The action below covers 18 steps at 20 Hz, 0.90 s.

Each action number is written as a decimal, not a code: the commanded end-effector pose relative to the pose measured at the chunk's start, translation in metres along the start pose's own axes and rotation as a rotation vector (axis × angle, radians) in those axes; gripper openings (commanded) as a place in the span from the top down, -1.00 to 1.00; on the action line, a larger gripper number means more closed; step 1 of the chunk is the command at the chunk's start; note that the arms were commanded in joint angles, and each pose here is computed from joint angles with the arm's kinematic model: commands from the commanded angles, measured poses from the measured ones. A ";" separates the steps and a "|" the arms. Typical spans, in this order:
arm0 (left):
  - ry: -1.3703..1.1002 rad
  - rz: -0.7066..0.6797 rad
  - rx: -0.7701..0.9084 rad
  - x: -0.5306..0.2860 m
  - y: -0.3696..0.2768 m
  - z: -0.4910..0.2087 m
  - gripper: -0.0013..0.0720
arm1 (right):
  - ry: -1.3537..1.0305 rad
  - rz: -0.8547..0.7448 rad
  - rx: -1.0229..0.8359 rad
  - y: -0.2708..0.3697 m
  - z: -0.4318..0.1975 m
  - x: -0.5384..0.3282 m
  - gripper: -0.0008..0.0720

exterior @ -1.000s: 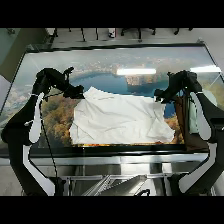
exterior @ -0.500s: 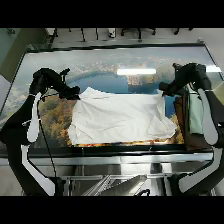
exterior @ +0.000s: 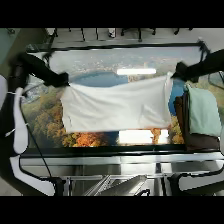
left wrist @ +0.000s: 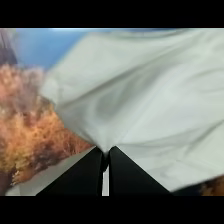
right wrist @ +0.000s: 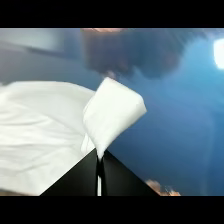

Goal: Fold the shirts.

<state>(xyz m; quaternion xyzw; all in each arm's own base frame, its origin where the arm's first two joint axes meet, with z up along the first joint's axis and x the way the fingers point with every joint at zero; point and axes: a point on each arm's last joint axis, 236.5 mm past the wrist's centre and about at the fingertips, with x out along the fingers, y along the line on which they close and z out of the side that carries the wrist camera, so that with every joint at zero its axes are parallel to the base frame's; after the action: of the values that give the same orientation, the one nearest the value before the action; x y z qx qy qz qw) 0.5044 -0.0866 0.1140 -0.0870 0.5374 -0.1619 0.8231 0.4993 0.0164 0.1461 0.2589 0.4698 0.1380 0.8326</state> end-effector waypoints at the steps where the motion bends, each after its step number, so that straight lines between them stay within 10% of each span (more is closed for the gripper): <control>1: -0.545 0.017 0.146 -0.221 -0.076 0.046 0.93 | -0.410 0.209 -0.343 0.142 0.045 -0.159 0.94; 8: -1.644 0.230 0.285 -0.587 -0.161 -0.150 0.93 | -1.040 -0.069 -0.861 0.272 -0.073 -0.411 0.94; 12: -1.680 0.340 0.282 -0.594 -0.153 -0.182 0.93 | -1.229 -0.105 -0.879 0.293 -0.107 -0.466 0.94; 18: -1.281 0.252 0.193 -0.486 -0.105 -0.050 0.93 | -0.986 -0.034 -0.726 0.243 -0.044 -0.377 0.94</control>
<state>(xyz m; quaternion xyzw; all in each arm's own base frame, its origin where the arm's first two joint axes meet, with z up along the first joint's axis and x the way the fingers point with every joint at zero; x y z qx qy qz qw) 0.1890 -0.0046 0.5774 -0.0096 -0.1643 -0.0004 0.9864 0.2246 0.0571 0.5669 -0.0567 -0.1036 0.1162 0.9862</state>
